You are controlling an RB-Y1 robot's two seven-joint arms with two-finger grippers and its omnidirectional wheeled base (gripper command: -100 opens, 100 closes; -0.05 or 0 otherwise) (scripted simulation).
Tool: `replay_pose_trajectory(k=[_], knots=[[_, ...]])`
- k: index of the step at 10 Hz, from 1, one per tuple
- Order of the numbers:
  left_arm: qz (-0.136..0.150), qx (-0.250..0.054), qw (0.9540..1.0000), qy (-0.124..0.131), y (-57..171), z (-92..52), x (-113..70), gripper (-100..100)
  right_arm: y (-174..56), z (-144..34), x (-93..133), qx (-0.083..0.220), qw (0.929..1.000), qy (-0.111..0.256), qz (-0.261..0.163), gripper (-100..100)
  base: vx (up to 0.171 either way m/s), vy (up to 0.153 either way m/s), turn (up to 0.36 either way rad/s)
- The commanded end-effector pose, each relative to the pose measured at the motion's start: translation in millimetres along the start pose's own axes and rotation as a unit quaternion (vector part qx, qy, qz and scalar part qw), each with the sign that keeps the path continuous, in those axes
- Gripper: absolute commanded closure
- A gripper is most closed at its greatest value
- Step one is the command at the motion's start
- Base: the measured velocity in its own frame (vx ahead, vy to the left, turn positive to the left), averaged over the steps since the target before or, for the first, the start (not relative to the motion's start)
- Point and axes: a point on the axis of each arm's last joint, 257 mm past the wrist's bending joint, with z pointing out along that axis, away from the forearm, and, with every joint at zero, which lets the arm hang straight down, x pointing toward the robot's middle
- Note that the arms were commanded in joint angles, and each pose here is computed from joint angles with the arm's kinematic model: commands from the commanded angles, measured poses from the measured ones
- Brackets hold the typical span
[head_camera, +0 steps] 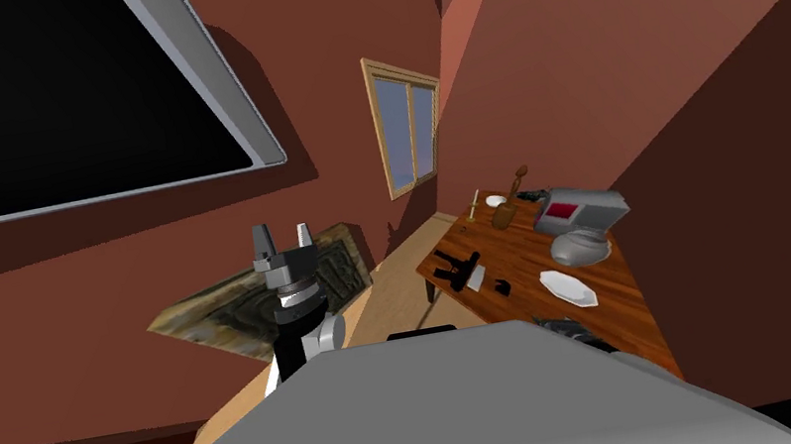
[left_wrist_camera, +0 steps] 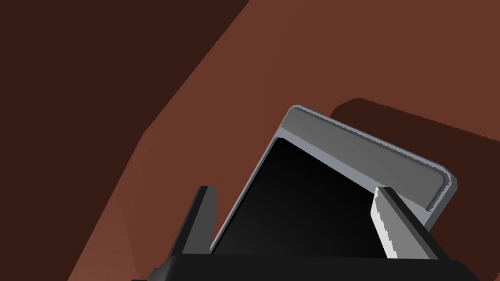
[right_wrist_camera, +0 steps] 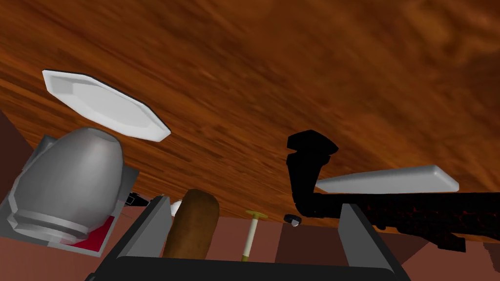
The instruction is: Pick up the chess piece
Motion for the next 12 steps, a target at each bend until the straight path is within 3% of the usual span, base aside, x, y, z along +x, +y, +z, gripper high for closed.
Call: replay_pose_trajectory(k=[1,2,4,6,8,9,11,12], knots=[[0.0,0.0,1.0,0.0,0.0,0.0,0.0,0,-16.7,-0.9,18.4,0.022,0.9993,0.02,-0.02,-100,0.071,0.026,0.294],[0.0,0.0,1.0,0.0,0.0,0.0,0.0,0,-33.7,-5.7,42.0,0.044,0.9974,0.046,-0.036,-100,0.113,0.057,0.469],[0.0,0.0,1.0,0.0,0.0,0.0,0.0,0,-35.8,-6.9,47.8,0.046,0.997,0.051,-0.035,-100,0.068,0.009,0.078],[0.0,0.0,1.0,0.0,0.0,0.0,0.0,0,-61.1,-17.8,81.2,0.079,0.9909,0.089,-0.063,-100,0.076,0.013,0.332],[0.0,0.0,1.0,0.0,0.0,0.0,0.0,0,-62.6,-19.1,85.5,0.081,0.9904,0.093,-0.062,-100,0.062,0.008,0.095],[0.0,0.0,1.0,0.0,0.0,0.0,0.0,0,-73.4,-25.9,102.2,0.095,0.9864,0.112,-0.074,-100,0.058,0.015,0.256],[0.0,0.0,1.0,0.0,0.0,0.0,0.0,0,-73.4,-25.9,102.2,0.095,0.9864,0.112,-0.074,-100,0.043,0.002,0.064],[0.0,0.0,1.0,0.0,0.0,0.0,0.0,0,-82.5,-32.8,117.4,0.107,0.9821,0.13,-0.085,-100,0.046,0.018,0.247]])
